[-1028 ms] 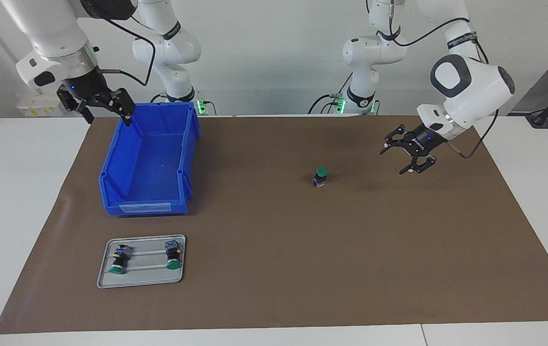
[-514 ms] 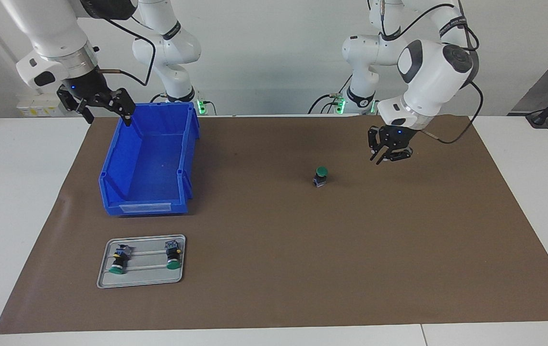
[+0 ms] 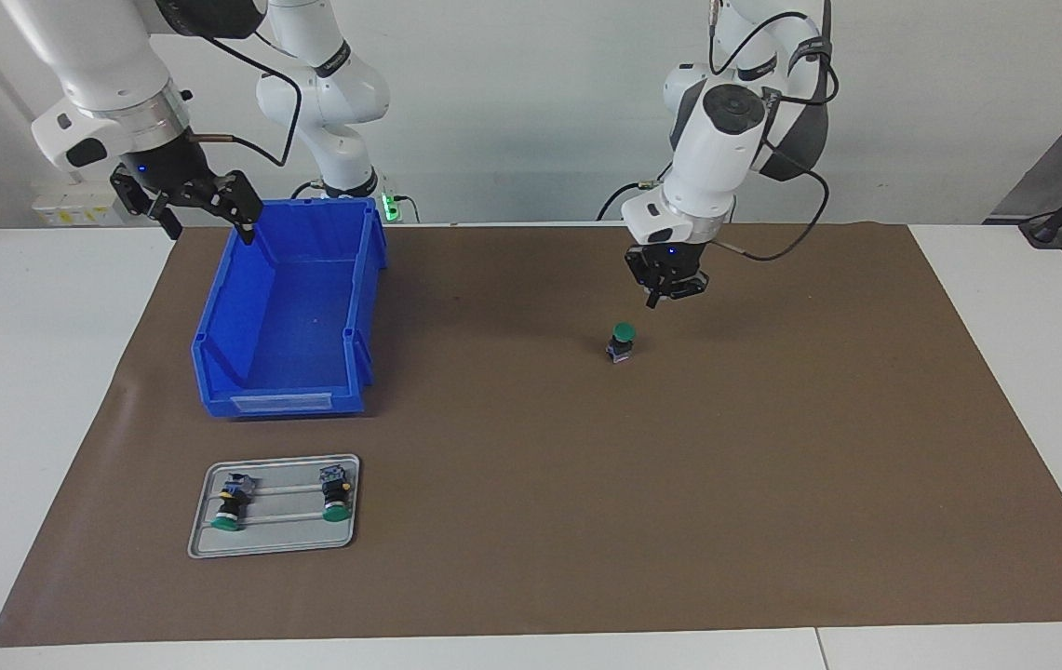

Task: Place and press button with both arms
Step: 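Press down on the green button cap with the left gripper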

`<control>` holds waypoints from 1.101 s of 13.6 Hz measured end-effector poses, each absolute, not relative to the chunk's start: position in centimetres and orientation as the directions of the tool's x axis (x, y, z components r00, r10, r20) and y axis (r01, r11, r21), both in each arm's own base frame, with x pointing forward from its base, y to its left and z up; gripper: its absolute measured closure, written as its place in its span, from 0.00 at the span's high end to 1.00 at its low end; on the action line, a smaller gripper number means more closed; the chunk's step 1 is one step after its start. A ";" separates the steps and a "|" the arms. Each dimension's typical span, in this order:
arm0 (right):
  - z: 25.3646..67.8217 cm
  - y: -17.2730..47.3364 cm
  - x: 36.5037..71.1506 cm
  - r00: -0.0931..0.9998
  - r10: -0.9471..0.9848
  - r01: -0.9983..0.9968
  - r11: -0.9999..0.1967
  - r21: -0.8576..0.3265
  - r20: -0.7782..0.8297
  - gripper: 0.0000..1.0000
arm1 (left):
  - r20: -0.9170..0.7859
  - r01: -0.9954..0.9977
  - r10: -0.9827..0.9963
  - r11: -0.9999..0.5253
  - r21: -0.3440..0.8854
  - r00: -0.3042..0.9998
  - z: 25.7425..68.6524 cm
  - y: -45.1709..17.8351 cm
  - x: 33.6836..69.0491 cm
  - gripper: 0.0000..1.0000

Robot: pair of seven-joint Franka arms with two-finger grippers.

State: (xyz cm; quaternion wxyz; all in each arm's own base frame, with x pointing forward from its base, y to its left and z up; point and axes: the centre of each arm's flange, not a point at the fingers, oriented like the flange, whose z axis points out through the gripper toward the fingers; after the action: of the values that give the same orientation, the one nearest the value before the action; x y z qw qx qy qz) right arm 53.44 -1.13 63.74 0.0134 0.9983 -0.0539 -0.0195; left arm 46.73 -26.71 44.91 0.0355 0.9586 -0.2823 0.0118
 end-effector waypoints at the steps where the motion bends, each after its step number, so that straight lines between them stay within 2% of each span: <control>1: 63.7 -1.1 53.4 0.993 -0.108 -0.107 -0.994 0.029 -0.037 1.00 | 0.043 -0.536 -0.534 -0.842 0.060 0.844 43.4 -27.6 46.1 0.01; 5: 63.7 -1.1 53.4 0.993 -0.108 -0.107 -0.994 0.029 -0.037 1.00 | 0.058 -0.526 -0.523 -0.849 0.056 0.850 39.3 -27.9 45.1 0.01; 11: 63.7 -1.1 53.4 0.993 -0.108 -0.107 -0.994 0.029 -0.037 1.00 | 0.058 -0.520 -0.517 -0.853 0.054 0.854 36.7 -27.4 44.9 0.01; 15: 63.7 -1.1 53.4 0.993 -0.108 -0.107 -0.994 0.029 -0.037 1.00 | 0.060 -0.520 -0.517 -0.853 0.053 0.854 36.6 -27.4 44.9 0.01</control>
State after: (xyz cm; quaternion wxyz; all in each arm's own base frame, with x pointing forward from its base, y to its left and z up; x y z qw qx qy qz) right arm 53.44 -1.11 63.74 0.0134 0.9983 -0.0537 -0.0195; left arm 44.89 -27.40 36.60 0.0336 0.9622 -0.2693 0.0218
